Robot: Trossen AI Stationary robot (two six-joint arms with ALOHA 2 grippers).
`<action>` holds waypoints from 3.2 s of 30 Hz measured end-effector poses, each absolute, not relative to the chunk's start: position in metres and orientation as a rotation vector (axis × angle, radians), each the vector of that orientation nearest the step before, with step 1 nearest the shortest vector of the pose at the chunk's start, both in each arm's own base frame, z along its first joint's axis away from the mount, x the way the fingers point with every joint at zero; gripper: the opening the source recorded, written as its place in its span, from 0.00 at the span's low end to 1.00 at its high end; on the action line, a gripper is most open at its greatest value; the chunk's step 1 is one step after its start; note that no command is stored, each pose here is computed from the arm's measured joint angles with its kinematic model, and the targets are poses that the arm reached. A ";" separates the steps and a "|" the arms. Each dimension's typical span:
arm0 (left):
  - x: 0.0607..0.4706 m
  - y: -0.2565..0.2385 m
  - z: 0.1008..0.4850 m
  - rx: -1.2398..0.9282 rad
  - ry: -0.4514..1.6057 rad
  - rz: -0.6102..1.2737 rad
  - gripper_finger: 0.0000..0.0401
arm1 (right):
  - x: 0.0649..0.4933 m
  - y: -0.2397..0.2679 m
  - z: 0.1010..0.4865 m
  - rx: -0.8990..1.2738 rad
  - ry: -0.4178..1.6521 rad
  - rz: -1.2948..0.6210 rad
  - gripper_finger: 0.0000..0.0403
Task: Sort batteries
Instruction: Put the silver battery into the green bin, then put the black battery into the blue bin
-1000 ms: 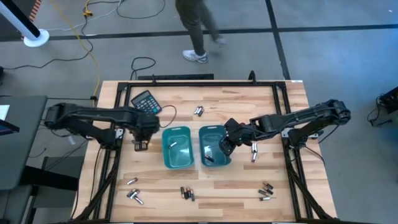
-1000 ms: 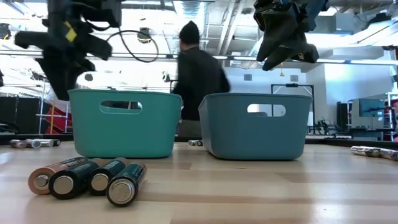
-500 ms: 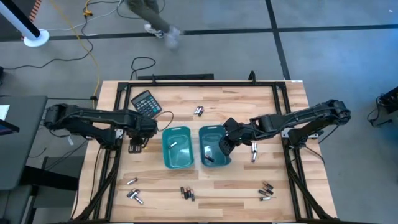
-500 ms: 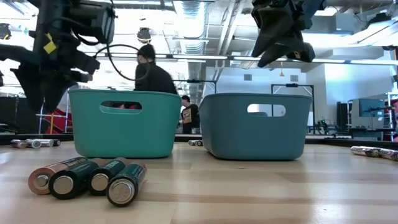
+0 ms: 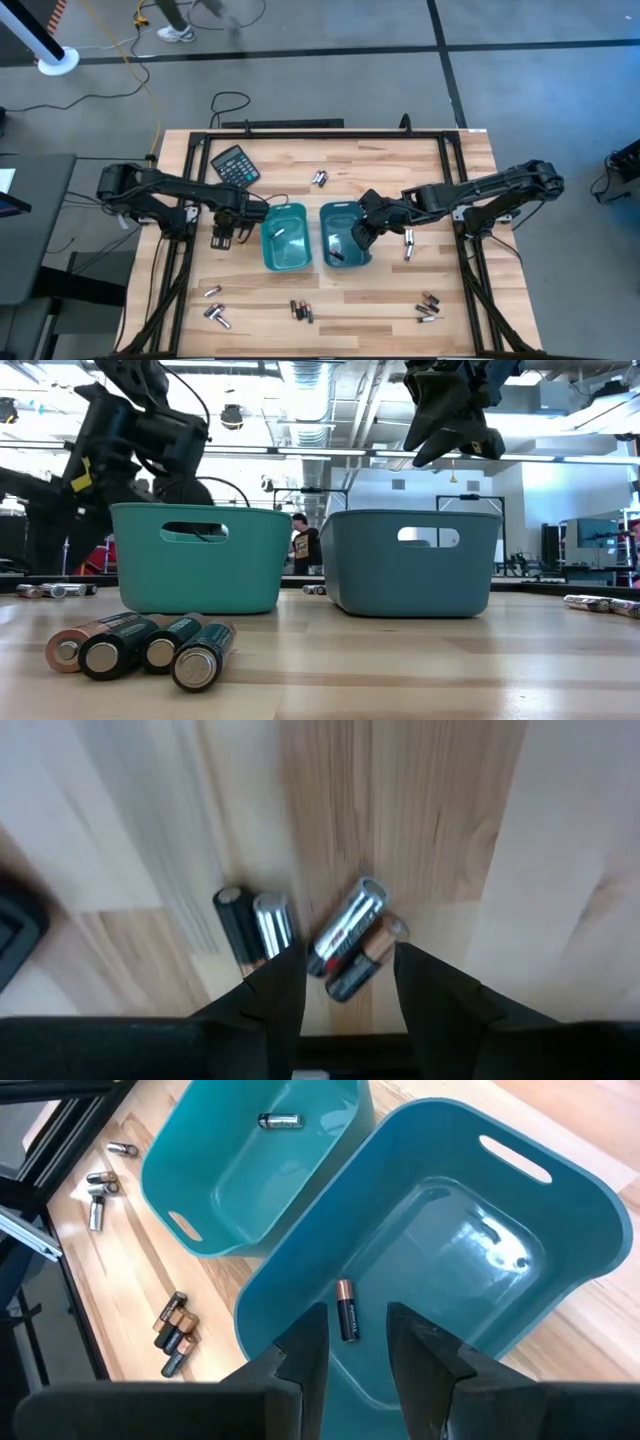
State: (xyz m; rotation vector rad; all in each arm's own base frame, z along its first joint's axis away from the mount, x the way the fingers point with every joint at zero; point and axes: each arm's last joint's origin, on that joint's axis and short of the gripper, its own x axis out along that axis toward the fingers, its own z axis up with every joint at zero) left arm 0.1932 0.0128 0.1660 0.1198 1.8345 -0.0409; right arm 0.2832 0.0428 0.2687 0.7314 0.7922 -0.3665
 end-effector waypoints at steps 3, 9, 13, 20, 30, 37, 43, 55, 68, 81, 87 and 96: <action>0.197 0.013 0.161 0.126 1.842 -0.053 0.37 | 0.283 0.043 0.269 0.729 0.793 -0.366 0.30; 0.200 0.013 0.149 0.144 1.842 -0.109 0.36 | 0.283 0.043 0.269 0.723 0.794 -0.363 0.30; 0.198 0.013 0.141 0.157 1.856 -0.098 0.36 | 0.283 0.043 0.269 0.723 0.794 -0.363 0.30; 0.202 0.015 0.140 0.184 1.812 -0.051 0.33 | 0.283 0.043 0.269 0.721 0.794 -0.362 0.30; 0.202 0.014 0.137 0.171 1.801 -0.070 0.14 | 0.283 0.043 0.269 0.721 0.794 -0.362 0.30; 0.205 0.014 0.143 0.103 1.789 0.010 0.10 | 0.283 0.043 0.269 0.722 0.794 -0.362 0.30; 0.201 0.014 0.169 0.061 1.744 0.116 0.11 | 0.283 0.043 0.269 0.725 0.793 -0.363 0.30; 0.191 0.014 0.274 -0.111 1.213 0.249 0.10 | 0.283 0.043 0.268 0.730 0.796 -0.368 0.30; 0.267 0.010 0.288 -0.045 0.991 0.169 0.10 | 0.283 0.043 0.268 0.802 0.786 -0.399 0.30; 0.316 -0.008 0.223 -0.011 1.141 0.100 0.15 | 0.262 0.053 0.280 0.984 0.793 -0.464 0.25; 0.318 -0.008 0.219 -0.035 1.145 0.116 0.23 | 0.233 0.073 0.281 1.040 0.908 -0.569 0.23; 0.320 -0.008 0.220 -0.065 1.122 0.134 0.24 | 0.200 0.111 0.273 1.041 1.058 -0.658 0.23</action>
